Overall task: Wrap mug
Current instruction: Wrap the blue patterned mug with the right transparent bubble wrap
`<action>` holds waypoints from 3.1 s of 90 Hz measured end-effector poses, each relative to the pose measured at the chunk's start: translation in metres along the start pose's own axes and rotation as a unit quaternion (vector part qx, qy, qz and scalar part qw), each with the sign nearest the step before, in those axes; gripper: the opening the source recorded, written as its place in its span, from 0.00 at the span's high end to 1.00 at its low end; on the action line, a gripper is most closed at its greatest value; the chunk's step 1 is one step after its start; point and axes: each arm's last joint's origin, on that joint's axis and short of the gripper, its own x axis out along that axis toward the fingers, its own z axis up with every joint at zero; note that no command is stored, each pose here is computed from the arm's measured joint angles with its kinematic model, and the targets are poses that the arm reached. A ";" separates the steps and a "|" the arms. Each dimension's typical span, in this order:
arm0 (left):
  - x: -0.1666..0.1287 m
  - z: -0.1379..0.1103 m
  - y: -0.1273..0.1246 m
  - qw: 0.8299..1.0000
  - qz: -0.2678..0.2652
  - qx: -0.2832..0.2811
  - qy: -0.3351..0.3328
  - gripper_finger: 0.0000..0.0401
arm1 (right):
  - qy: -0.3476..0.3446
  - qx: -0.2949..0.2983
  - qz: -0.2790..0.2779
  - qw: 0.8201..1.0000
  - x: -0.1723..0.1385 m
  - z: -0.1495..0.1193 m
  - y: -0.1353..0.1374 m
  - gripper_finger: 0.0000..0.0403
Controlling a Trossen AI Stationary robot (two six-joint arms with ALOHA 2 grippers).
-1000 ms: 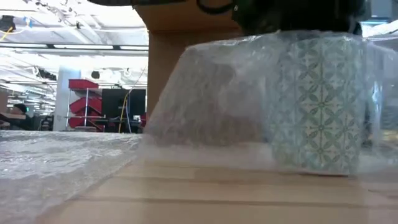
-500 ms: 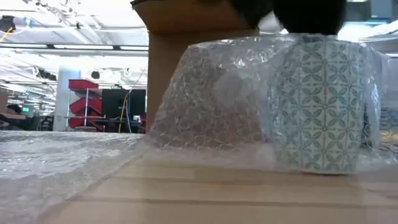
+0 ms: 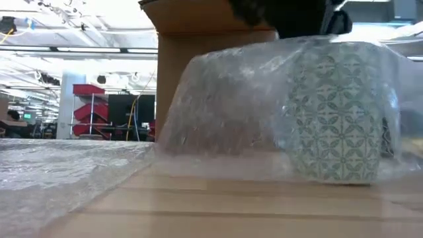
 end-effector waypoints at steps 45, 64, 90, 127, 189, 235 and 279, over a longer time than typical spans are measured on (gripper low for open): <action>0.000 0.000 0.000 1.000 0.000 0.002 0.000 0.67 | 0.051 -0.028 -0.034 0.998 0.006 -0.015 0.000 1.00; 0.000 0.000 0.000 1.000 0.000 0.002 0.000 0.67 | 0.036 -0.032 -0.003 0.999 -0.056 -0.017 -0.028 1.00; 0.000 0.000 0.000 1.000 0.000 0.003 0.000 0.67 | -0.074 0.004 0.108 0.991 -0.112 -0.008 -0.049 0.98; 0.000 0.000 0.000 1.000 0.000 0.001 0.000 0.67 | -0.083 0.053 0.090 0.991 -0.104 0.033 -0.068 0.48; 0.000 0.000 0.000 1.000 -0.001 0.005 -0.001 0.67 | -0.004 -0.002 0.129 0.992 -0.058 0.004 -0.047 0.96; 0.000 0.001 0.000 1.000 0.000 0.004 -0.003 0.67 | 0.004 0.072 0.143 0.987 0.002 -0.034 -0.035 1.00; 0.001 0.002 0.001 1.000 0.002 0.000 -0.005 0.67 | 0.028 0.039 0.141 0.989 -0.030 -0.010 -0.041 0.92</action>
